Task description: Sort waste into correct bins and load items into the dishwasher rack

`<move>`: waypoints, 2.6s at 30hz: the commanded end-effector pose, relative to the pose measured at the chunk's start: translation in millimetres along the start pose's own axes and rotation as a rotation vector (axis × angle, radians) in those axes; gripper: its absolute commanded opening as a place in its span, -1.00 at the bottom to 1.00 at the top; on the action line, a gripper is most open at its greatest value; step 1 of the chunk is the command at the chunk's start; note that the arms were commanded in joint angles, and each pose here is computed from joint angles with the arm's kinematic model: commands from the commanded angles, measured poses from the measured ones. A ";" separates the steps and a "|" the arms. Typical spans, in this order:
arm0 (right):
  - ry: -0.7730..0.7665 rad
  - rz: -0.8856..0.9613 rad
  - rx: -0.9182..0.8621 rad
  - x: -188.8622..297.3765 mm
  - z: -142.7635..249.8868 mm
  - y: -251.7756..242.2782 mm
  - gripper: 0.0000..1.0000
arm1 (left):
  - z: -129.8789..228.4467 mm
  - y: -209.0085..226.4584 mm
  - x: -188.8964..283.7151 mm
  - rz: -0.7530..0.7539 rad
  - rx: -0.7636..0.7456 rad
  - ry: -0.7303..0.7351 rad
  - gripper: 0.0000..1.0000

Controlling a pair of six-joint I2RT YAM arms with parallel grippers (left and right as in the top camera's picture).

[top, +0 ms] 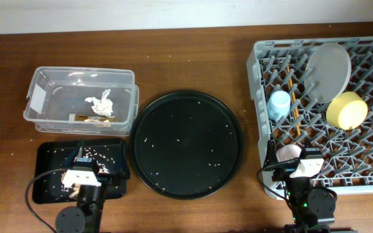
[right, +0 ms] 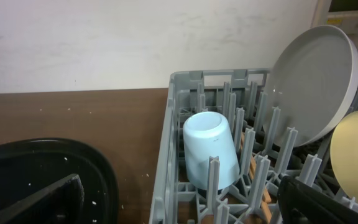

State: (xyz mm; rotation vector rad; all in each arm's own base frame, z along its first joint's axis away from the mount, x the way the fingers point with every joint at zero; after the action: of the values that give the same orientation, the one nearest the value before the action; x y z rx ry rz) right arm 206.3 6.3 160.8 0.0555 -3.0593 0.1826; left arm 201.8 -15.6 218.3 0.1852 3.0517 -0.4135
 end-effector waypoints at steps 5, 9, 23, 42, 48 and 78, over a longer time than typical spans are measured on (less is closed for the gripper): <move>0.003 0.004 -0.012 -0.1 2.4 0.1 0.97 | 21.0 12.6 -0.1 -0.029 -0.008 -0.002 0.99; 0.003 0.004 -0.011 -0.1 2.4 0.1 0.97 | 34.1 21.0 -0.5 -0.061 -0.003 0.036 0.99; 0.003 0.004 -0.012 -0.1 2.4 0.1 0.97 | 50.9 28.5 1.4 -0.097 -0.024 0.120 0.99; 0.003 0.004 -0.012 -0.1 2.4 0.1 0.97 | 50.9 28.5 1.4 -0.097 -0.024 0.120 0.99; 0.003 0.004 -0.011 -0.1 2.4 0.1 0.97 | 50.9 28.5 1.4 -0.097 -0.024 0.120 0.99; 0.003 0.004 -0.011 -0.1 2.4 0.1 0.96 | 50.9 28.5 1.4 -0.097 -0.024 0.120 0.99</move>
State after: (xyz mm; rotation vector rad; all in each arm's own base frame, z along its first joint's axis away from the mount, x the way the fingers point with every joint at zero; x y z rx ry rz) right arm 206.3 6.3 160.8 0.0555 -3.0593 0.1826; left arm 206.0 -2.1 164.5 0.0610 3.1880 -0.4026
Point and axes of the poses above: each gripper's point midway between its finger pads, its own x axis back along the fingers, its own y axis along the line the jaws close on, z = x × y, the point moved 4 cm from there along x, back along the fingers, and after that the axes turned 10 degrees about x, right-handed, at the moved point
